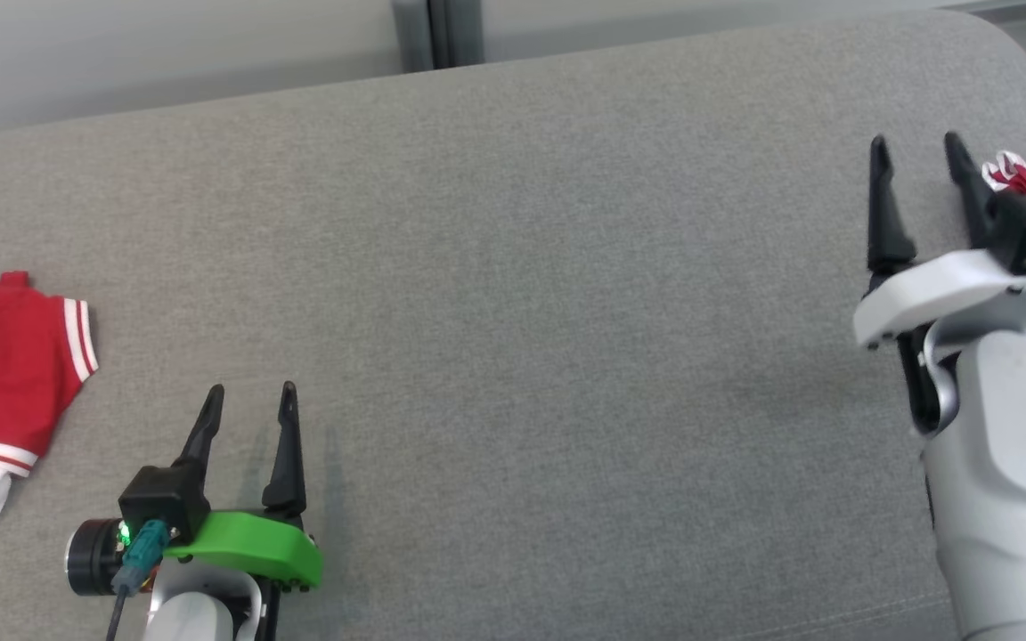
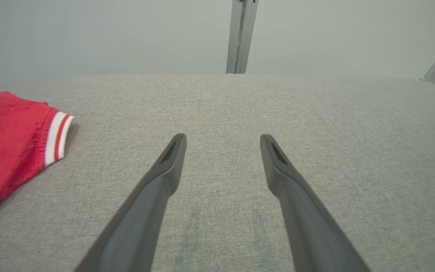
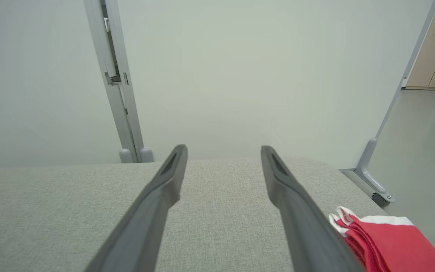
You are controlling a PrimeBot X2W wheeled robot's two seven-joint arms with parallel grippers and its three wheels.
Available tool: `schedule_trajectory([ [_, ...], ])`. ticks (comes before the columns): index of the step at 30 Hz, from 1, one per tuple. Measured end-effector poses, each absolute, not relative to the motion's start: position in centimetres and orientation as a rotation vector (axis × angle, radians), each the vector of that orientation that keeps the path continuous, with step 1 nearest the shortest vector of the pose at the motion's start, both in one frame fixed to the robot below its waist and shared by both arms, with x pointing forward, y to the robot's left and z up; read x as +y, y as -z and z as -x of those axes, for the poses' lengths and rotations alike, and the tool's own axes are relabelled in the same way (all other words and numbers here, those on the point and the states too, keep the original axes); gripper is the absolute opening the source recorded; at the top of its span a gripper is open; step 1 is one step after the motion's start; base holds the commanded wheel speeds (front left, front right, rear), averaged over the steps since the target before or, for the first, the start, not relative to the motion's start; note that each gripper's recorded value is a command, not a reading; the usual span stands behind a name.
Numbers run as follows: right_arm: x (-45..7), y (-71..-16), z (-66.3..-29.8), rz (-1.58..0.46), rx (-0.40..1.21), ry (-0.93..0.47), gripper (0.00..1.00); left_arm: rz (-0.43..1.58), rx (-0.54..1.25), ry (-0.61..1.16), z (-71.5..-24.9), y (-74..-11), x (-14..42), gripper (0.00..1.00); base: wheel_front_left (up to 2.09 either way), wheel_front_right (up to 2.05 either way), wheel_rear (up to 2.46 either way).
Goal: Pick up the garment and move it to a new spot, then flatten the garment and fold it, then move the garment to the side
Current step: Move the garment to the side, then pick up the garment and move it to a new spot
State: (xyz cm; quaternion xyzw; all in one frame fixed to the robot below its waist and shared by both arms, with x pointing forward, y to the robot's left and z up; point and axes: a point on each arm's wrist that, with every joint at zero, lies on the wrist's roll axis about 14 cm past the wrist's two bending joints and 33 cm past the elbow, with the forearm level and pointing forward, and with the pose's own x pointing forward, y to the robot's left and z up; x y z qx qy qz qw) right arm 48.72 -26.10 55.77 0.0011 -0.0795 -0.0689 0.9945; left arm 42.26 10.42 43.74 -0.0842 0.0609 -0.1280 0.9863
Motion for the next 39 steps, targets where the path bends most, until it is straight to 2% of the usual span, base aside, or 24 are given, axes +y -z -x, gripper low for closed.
schedule_trajectory([
  [8, -22.1, -51.2, -44.7, -0.064, -0.061, 0.047, 1.0, 0.145, 0.1, 0.157, -40.4, -44.7, 14.0, 1.0, 0.0, 0.0, 0.0],
  [21, -21.5, -49.1, -39.4, -0.123, -0.015, 0.051, 1.0, 0.173, 0.11, 0.114, -36.1, -44.7, 15.1, 1.0, 0.0, 0.0, 0.0],
  [28, -20.6, -48.7, -38.5, -0.134, -0.006, 0.028, 1.0, 0.195, 0.101, 0.099, -35.1, -45.0, 15.3, 1.0, 0.0, 0.0, 0.0],
  [39, -16.5, -48.0, -40.0, -0.127, 0.02, -0.09, 1.0, 0.2, 0.11, -0.003, -33.8, -44.4, 18.2, 1.0, 0.0, 0.0, 0.0],
])
